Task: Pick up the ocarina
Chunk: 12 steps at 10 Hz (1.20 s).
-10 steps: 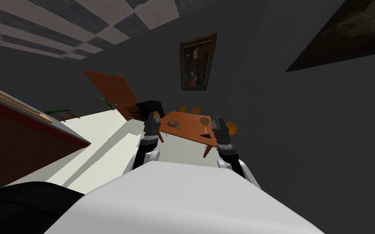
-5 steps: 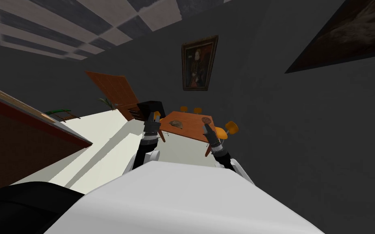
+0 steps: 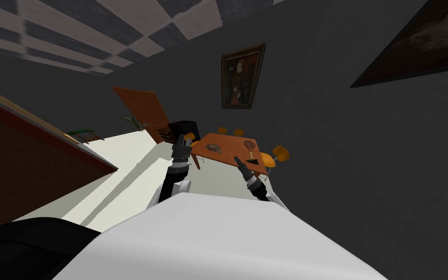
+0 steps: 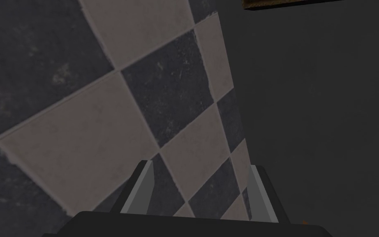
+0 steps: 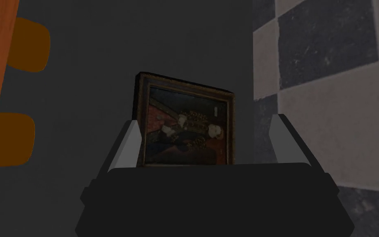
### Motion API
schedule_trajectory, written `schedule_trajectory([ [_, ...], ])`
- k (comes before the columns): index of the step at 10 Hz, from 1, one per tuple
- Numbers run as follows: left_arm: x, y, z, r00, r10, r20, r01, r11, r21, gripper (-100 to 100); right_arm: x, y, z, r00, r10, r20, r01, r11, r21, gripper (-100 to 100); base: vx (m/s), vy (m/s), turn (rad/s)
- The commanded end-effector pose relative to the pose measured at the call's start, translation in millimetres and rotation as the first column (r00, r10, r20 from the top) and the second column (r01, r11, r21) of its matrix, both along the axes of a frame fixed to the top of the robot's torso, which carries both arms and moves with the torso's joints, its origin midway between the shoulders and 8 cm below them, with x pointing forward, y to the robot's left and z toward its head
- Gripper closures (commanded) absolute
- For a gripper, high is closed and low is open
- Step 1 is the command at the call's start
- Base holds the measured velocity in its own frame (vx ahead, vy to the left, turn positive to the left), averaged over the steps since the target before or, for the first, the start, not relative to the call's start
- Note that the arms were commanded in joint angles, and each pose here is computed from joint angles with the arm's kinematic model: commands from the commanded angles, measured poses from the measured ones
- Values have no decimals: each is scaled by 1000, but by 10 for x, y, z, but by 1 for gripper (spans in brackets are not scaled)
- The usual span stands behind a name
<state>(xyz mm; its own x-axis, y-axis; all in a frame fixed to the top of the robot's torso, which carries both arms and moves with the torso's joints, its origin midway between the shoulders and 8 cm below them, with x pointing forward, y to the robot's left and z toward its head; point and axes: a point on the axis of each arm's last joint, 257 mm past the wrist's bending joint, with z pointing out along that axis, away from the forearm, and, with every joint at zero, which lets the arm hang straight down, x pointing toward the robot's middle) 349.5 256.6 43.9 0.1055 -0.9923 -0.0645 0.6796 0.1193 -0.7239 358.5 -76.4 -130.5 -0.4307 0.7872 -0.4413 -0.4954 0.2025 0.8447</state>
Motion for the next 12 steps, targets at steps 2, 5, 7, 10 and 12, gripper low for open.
schedule_trajectory([
  [2, 0, 0, 0, 1000, 0, 0, 0, 1000, 0, 0, -212, 205, -562, 993, 61, -100, -71, 991, -109, -100, 2, 97, 59],
  [5, 0, 0, 0, 1000, 0, 0, 0, 1000, 0, 0, -361, 288, -988, 981, 99, -168, -131, 973, -189, -100, 4, 70, 62],
  [7, 0, 0, 0, 1000, 0, 0, 0, 1000, 0, 0, -518, 311, -1425, 964, 122, -238, -185, 947, -264, -100, 7, 54, 96],
  [10, 0, 1, 0, 1000, 0, 0, 0, 1000, 0, 0, -898, 244, -2170, 922, 155, -354, -298, 869, -395, -100, 17, 69, 120],
  [12, 0, 1, 0, 1000, 0, 0, 0, 1000, 0, 0, -1120, 115, -2556, 897, 159, -412, -356, 813, -461, -100, 21, 69, 96],
])
